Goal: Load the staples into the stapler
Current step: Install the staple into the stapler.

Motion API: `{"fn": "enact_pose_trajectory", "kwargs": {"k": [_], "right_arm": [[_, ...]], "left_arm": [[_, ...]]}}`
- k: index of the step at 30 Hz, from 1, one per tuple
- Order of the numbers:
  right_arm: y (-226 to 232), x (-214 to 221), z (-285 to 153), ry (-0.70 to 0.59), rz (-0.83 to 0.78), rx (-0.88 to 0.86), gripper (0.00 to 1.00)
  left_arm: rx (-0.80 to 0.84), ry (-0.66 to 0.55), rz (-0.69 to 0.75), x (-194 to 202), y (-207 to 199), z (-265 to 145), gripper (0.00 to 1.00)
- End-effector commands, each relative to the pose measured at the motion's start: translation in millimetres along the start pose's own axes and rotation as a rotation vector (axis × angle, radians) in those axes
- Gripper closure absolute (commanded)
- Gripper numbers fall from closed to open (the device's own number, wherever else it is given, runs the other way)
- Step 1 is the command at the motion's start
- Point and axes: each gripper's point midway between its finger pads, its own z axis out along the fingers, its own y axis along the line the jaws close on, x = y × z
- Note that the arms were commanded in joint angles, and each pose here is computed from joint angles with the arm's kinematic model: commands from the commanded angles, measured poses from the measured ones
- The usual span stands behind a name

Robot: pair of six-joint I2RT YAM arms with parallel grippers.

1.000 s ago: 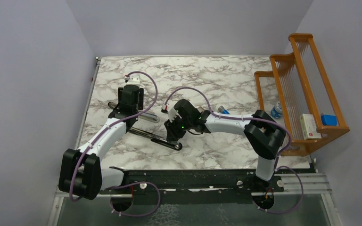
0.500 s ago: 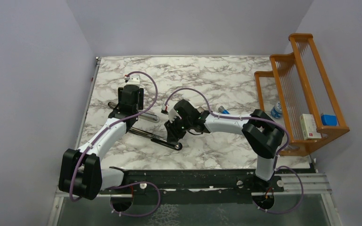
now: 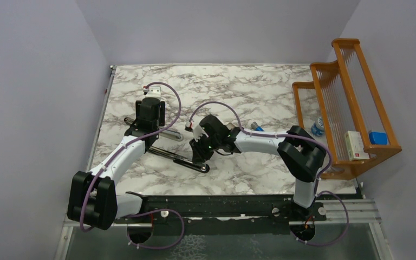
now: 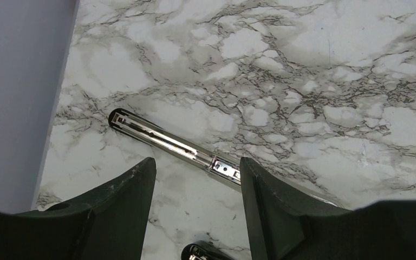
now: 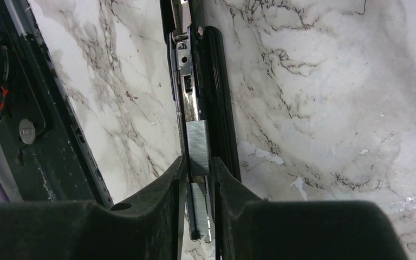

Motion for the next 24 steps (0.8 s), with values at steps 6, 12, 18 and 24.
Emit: {"fn": "enact_pose_trajectory", "kwargs": {"k": [6, 12, 18, 24], "right_arm": [[1, -1, 6, 0.007, -0.002, -0.025, 0.82], [1, -2, 4, 0.002, -0.009, -0.021, 0.86], [5, -19, -6, -0.043, -0.04, -0.015, 0.86], [14, -33, -17, -0.102, -0.104, -0.044, 0.86]], "left_arm": [[-0.004, -0.053, -0.017, -19, 2, -6, 0.38], [-0.004, -0.053, -0.017, -19, 2, -6, 0.38], [-0.002, -0.053, -0.016, -19, 2, -6, 0.38], [0.0, -0.054, -0.017, -19, 2, -5, 0.38]]}}
